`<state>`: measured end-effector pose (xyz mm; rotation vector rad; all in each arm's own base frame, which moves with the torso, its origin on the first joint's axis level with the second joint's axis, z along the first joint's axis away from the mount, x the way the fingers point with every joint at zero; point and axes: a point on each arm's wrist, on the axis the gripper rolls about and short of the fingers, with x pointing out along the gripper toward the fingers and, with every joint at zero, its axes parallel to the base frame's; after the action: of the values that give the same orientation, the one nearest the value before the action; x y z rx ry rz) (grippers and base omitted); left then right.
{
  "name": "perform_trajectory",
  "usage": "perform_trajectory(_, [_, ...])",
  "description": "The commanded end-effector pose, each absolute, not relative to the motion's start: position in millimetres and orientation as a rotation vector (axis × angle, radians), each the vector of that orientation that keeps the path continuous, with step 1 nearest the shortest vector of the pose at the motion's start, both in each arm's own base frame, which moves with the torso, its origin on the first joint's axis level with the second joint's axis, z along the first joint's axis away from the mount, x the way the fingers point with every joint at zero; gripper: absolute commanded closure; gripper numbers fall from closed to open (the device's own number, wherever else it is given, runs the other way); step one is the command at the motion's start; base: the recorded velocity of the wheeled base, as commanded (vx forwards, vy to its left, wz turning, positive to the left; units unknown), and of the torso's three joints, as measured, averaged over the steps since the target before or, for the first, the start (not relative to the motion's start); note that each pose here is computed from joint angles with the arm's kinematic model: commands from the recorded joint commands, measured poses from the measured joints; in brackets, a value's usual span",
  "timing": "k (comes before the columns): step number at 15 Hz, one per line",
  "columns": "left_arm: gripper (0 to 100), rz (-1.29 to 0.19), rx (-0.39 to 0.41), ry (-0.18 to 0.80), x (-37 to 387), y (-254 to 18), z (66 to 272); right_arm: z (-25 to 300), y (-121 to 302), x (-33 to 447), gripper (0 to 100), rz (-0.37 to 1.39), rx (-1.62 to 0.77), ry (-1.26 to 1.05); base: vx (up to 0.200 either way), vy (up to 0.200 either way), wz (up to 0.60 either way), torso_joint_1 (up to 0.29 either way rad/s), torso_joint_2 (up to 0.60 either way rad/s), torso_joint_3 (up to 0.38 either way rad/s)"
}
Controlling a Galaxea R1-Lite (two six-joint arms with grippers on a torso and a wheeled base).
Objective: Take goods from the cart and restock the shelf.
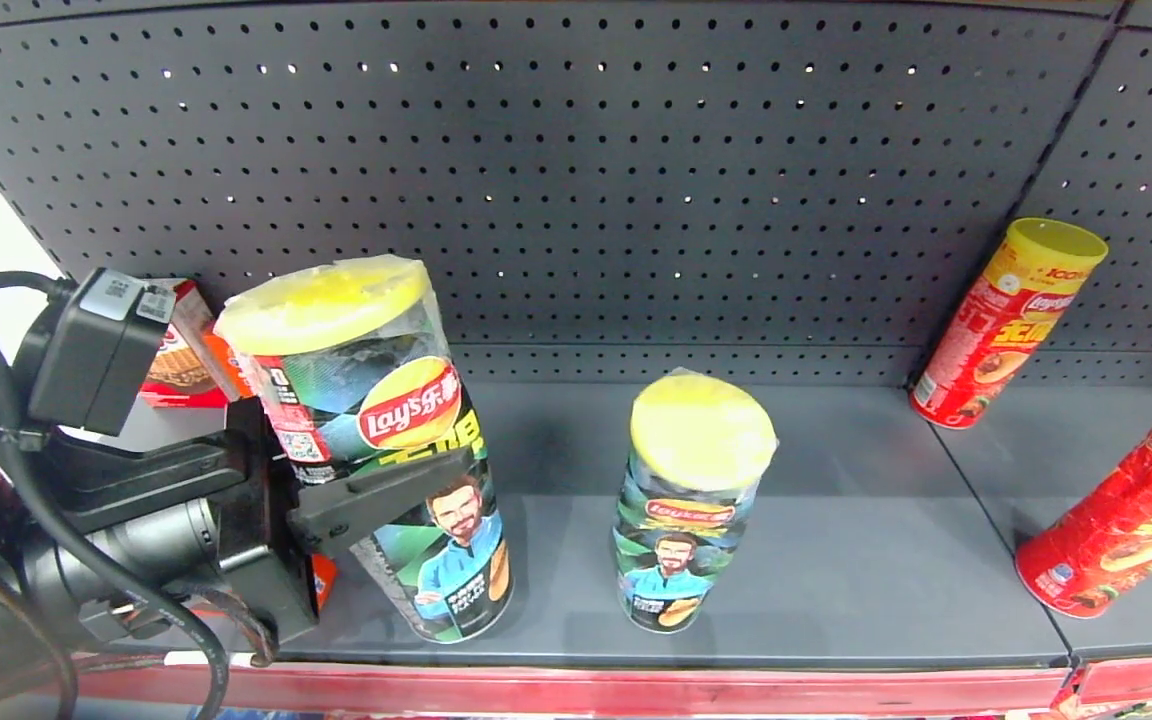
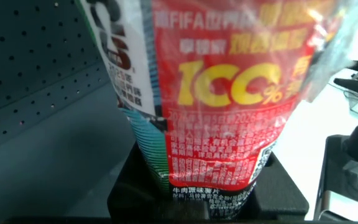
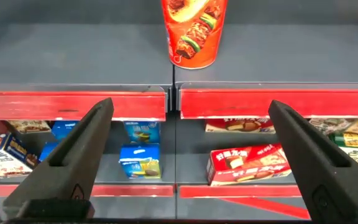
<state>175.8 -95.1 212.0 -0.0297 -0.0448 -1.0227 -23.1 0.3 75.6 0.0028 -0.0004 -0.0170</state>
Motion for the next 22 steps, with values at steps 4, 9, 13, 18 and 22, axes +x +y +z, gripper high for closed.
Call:
perform_trajectory(4, [100, -1.022, -0.011, -0.101, 179, -96, 225, 75, 0, -23, 0, -0.017, 0.003, 0.003, 0.000, 0.000, 0.00, 0.000, 0.00, 0.000])
perform_trajectory(9, [100, -1.016, 0.069, -0.184, 222, -116, 243, 75, 0, -23, 0, -0.017, 0.003, 0.003, 0.000, 0.000, 0.00, 0.000, 0.00, 0.000])
perform_trajectory(13, [100, -1.114, 0.069, -0.172, 258, -136, 245, 75, 0, -23, 0, -0.017, 0.003, 0.003, 0.000, 0.000, 0.00, 0.000, 0.00, 0.000])
perform_trajectory(18, [100, -1.289, 0.052, -0.047, 284, -140, 226, 75, 0, -23, 0, -0.017, 0.003, 0.003, 0.000, 0.000, 0.00, 0.000, 0.00, 0.000])
perform_trajectory(22, [100, -1.288, 0.112, -0.041, 318, -151, 218, 75, 0, -23, 0, -0.017, 0.003, 0.003, 0.000, 0.000, 0.00, 0.000, 0.00, 0.000])
